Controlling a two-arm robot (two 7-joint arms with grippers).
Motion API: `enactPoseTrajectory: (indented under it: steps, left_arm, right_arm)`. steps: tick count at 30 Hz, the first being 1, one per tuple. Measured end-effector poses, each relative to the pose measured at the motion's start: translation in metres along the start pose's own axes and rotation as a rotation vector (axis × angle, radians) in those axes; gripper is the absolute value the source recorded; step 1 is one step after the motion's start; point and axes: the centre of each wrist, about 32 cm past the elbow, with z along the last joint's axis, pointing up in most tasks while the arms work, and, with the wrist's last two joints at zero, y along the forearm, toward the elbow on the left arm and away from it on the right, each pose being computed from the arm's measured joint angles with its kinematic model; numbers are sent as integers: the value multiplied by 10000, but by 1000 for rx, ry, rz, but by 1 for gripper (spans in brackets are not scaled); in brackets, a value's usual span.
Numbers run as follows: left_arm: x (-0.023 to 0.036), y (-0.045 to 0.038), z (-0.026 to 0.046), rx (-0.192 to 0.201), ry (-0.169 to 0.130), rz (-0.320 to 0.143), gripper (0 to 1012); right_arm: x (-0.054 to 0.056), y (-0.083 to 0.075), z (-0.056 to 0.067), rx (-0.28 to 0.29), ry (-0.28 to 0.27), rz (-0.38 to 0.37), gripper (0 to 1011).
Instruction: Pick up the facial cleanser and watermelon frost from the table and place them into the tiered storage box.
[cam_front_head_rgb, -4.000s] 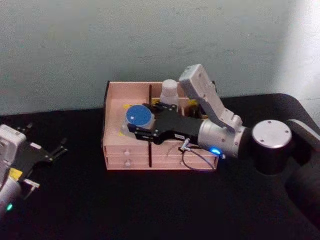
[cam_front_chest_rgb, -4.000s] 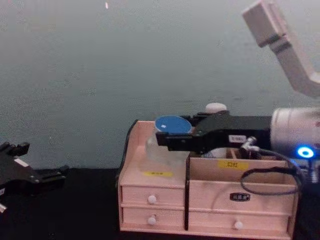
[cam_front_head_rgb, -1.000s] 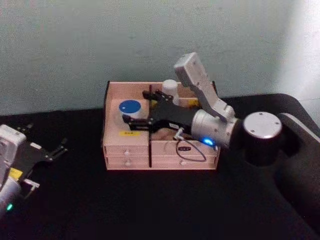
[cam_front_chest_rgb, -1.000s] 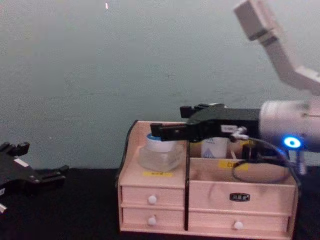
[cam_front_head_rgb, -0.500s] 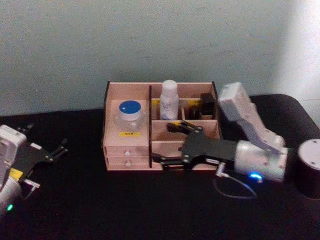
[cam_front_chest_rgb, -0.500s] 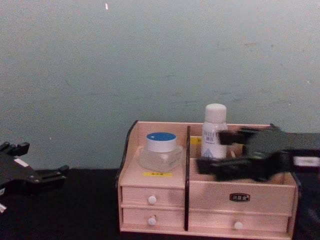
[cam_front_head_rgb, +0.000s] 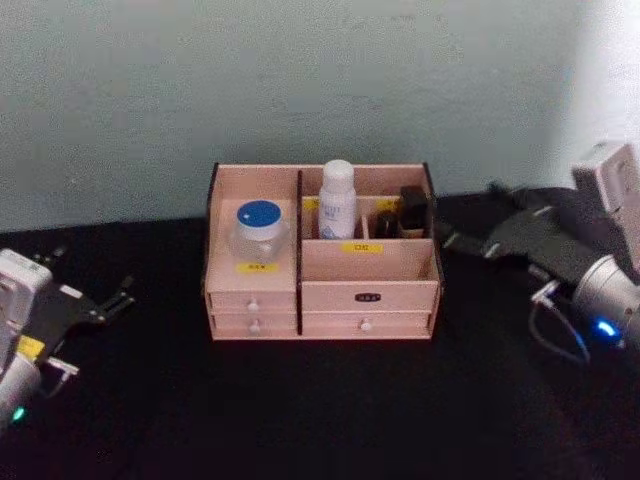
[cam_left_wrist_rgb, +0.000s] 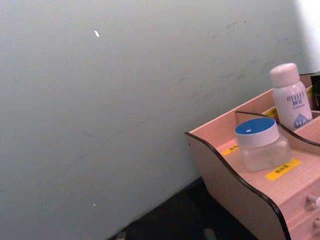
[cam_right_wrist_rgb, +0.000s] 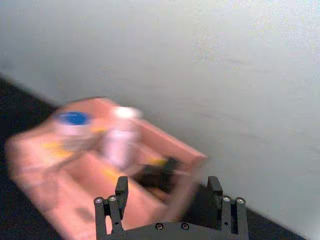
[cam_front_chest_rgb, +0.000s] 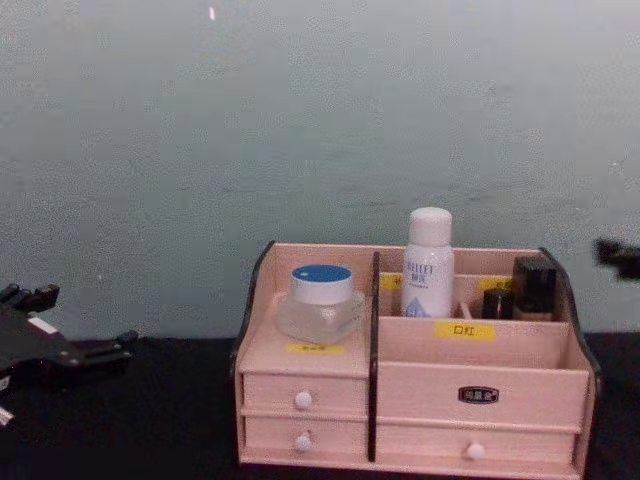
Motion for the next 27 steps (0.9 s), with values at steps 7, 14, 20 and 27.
enactPoseTrajectory:
  steps: [7,14,20,27]
  left_arm:
    - [0,0,0,0,0,0,1001]
    - [0,0,0,0,0,0,1001]
    - [0,0,0,0,0,0,1001]
    - [0,0,0,0,0,0,1001]
  right_arm:
    - [17,66,-118,-64,35,-295,1002]
    - [-155,210,-343,-142,-36,-434,1002]
    - [-319,309,-567,-202,-91,-444,1002]
    - [-348,342,-614,-214,-106,-450,1002]
